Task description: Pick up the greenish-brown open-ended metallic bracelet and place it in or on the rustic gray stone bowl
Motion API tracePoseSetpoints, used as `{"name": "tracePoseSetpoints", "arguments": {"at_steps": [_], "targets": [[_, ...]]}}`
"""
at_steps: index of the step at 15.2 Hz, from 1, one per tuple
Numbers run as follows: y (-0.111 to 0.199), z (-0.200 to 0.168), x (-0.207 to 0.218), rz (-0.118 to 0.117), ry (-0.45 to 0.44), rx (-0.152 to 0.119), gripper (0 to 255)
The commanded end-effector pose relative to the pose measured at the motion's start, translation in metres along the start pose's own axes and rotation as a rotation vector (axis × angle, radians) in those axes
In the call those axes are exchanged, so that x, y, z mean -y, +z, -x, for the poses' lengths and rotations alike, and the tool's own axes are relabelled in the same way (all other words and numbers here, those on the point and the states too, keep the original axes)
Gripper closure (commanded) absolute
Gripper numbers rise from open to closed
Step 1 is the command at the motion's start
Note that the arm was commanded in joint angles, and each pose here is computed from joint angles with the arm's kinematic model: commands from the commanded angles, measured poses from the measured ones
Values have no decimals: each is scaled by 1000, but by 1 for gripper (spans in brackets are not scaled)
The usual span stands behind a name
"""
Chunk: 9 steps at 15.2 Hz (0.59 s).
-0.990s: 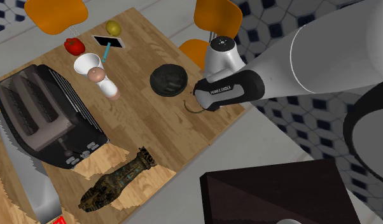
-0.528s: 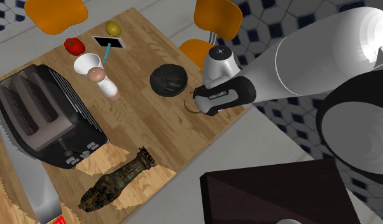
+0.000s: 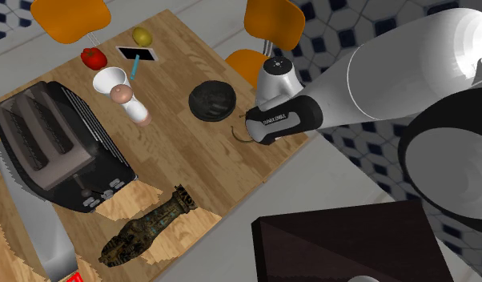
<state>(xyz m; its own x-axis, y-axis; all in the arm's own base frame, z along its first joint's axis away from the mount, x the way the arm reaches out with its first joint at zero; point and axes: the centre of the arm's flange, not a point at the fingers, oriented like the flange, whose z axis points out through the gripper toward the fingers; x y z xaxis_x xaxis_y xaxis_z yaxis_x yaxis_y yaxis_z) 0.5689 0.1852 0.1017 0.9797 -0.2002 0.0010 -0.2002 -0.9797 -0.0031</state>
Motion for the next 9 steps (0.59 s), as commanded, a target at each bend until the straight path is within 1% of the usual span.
{"name": "tracePoseSetpoints", "arguments": {"at_steps": [1,8,9], "targets": [[2,1,2,-4,-3,-2,255],[2,1,2,-4,-3,-2,255],[-3,1,2,-4,-3,-2,255]]}}
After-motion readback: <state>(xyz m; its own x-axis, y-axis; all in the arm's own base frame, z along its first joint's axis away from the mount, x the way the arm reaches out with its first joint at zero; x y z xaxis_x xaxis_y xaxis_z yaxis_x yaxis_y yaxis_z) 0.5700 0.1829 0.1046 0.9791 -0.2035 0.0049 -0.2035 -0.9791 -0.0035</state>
